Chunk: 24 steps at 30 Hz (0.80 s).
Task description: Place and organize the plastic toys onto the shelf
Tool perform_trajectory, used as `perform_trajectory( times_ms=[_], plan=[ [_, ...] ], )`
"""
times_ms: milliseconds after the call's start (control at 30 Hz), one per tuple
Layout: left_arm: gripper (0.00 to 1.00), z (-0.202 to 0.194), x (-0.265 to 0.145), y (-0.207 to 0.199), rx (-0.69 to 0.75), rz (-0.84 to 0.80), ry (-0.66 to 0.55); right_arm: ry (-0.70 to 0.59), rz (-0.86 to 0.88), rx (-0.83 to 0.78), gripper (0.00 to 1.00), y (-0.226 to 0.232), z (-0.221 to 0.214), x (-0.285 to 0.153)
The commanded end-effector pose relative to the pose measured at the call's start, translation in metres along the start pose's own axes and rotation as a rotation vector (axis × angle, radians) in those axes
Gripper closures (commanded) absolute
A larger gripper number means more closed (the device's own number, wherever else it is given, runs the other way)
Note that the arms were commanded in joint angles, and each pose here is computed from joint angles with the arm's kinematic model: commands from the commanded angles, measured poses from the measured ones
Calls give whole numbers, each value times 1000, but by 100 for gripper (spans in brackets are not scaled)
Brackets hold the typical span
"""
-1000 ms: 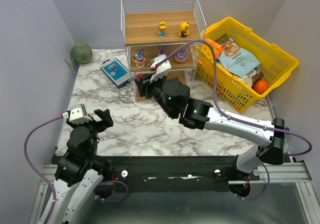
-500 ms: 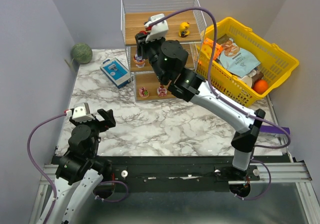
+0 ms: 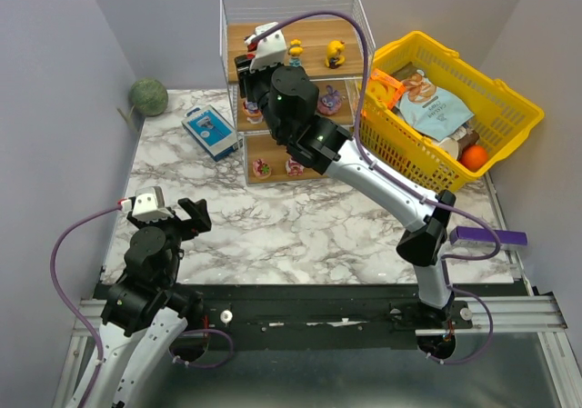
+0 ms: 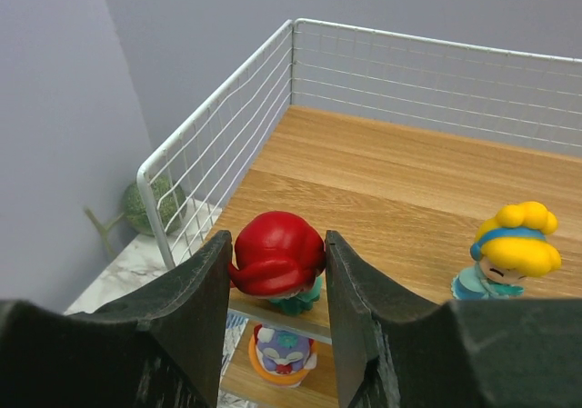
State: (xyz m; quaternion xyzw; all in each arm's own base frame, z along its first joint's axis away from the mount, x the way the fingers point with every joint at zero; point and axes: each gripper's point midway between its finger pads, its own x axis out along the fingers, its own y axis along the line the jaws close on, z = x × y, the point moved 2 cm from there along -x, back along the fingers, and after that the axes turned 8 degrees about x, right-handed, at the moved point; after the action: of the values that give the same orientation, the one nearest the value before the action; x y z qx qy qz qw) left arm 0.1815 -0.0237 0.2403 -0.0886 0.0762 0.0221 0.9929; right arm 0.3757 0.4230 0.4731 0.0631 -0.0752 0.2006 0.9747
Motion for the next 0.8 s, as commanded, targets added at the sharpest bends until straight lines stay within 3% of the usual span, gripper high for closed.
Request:
perform_trajectory(
  times_ms=[0, 300, 767],
  plan=[
    [1, 4, 0, -3, -3, -18, -12, -22, 12, 65, 87, 1, 3, 5],
    [1, 4, 0, -3, -3, -18, -12, 7, -5, 221, 79, -1, -14, 12],
    [1, 4, 1, -2, -2, -9, -9, 18, -20, 229, 63, -3, -23, 25]
  ],
)
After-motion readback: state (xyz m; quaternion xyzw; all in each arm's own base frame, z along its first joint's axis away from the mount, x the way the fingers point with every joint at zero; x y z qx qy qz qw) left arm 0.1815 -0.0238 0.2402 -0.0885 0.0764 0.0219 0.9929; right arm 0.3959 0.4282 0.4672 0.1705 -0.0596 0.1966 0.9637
